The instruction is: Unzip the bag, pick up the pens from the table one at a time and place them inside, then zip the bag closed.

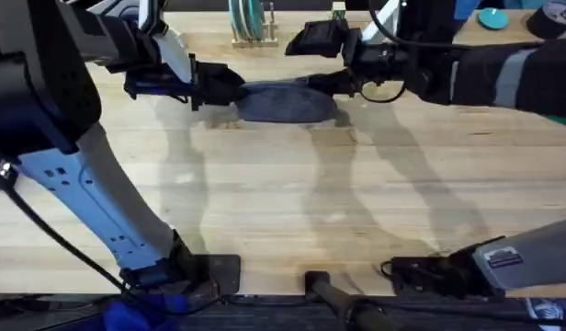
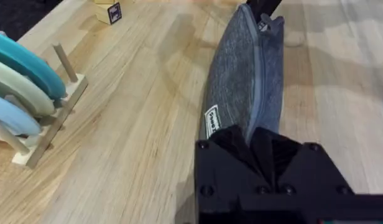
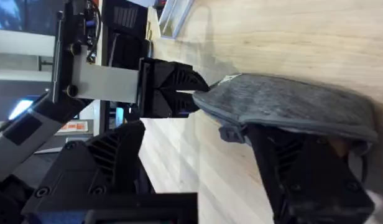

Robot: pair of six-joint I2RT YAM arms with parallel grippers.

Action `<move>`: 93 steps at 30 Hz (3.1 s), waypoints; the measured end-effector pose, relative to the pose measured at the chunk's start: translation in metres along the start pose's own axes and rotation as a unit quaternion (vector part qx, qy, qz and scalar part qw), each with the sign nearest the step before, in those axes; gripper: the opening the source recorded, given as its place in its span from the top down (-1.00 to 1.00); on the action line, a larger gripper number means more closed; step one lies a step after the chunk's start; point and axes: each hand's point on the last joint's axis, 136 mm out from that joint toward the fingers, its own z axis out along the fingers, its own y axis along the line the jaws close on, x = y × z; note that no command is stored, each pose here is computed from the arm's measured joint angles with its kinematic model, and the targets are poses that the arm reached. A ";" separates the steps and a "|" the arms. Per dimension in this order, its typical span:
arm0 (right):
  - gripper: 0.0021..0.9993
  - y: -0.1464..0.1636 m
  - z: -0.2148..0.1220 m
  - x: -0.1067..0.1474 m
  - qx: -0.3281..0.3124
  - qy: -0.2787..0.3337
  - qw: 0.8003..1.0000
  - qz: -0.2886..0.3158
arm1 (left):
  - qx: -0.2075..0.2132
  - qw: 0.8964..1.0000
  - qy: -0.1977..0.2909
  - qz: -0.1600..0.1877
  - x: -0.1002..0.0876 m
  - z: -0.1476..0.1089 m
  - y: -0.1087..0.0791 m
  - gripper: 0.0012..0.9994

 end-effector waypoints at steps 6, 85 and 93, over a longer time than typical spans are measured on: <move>-0.99 0.004 -0.003 0.000 -0.001 -0.001 1.000 -0.001 | 0.000 1.000 0.000 -0.002 0.000 0.000 0.000 0.92; -0.99 0.036 -0.100 0.079 0.426 0.032 0.896 -0.121 | -0.001 1.000 0.000 -0.020 0.000 0.000 0.001 0.92; -0.99 0.041 -0.103 0.080 0.427 0.035 0.895 -0.124 | -0.001 1.000 0.000 -0.022 0.000 0.000 0.001 0.92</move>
